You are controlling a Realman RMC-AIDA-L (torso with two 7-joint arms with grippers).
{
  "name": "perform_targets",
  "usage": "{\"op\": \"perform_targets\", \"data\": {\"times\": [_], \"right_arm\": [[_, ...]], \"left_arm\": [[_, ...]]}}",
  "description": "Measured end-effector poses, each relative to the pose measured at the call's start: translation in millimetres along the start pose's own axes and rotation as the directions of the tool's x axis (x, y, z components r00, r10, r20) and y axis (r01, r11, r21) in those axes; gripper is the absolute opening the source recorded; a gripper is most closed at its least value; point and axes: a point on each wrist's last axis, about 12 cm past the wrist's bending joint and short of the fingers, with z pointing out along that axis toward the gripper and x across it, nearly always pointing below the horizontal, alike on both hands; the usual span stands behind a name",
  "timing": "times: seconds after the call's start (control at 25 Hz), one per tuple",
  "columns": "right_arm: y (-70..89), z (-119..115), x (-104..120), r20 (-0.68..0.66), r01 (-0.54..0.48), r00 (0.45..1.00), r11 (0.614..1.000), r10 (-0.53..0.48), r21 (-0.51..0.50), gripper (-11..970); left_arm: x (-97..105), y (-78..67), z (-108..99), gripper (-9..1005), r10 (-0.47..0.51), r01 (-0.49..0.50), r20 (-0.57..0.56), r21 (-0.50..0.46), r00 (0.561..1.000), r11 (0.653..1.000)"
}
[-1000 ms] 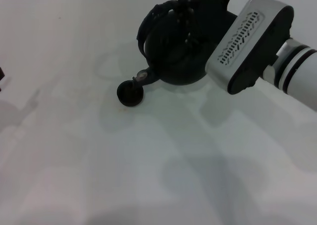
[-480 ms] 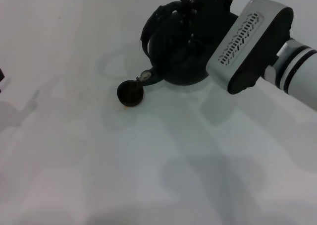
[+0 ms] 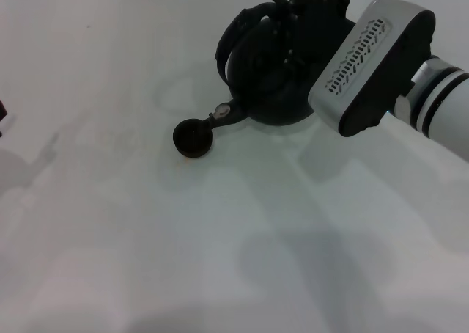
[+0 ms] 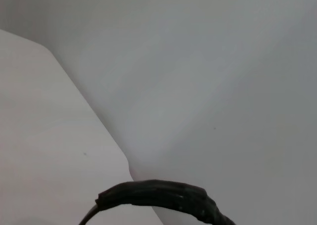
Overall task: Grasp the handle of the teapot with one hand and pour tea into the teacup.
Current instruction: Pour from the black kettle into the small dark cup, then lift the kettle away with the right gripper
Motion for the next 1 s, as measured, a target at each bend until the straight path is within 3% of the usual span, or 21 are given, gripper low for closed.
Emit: {"op": "perform_targets", "data": {"times": [1.0], "right_arm": [[-0.5, 0.4, -0.2, -0.028, 0.037, 0.999, 0.999, -0.037, 0.019, 112]], "left_arm": [[-1.2, 1.0, 2.3, 844, 0.004, -0.004, 0.002, 0.002, 1.000, 1.000]]}}
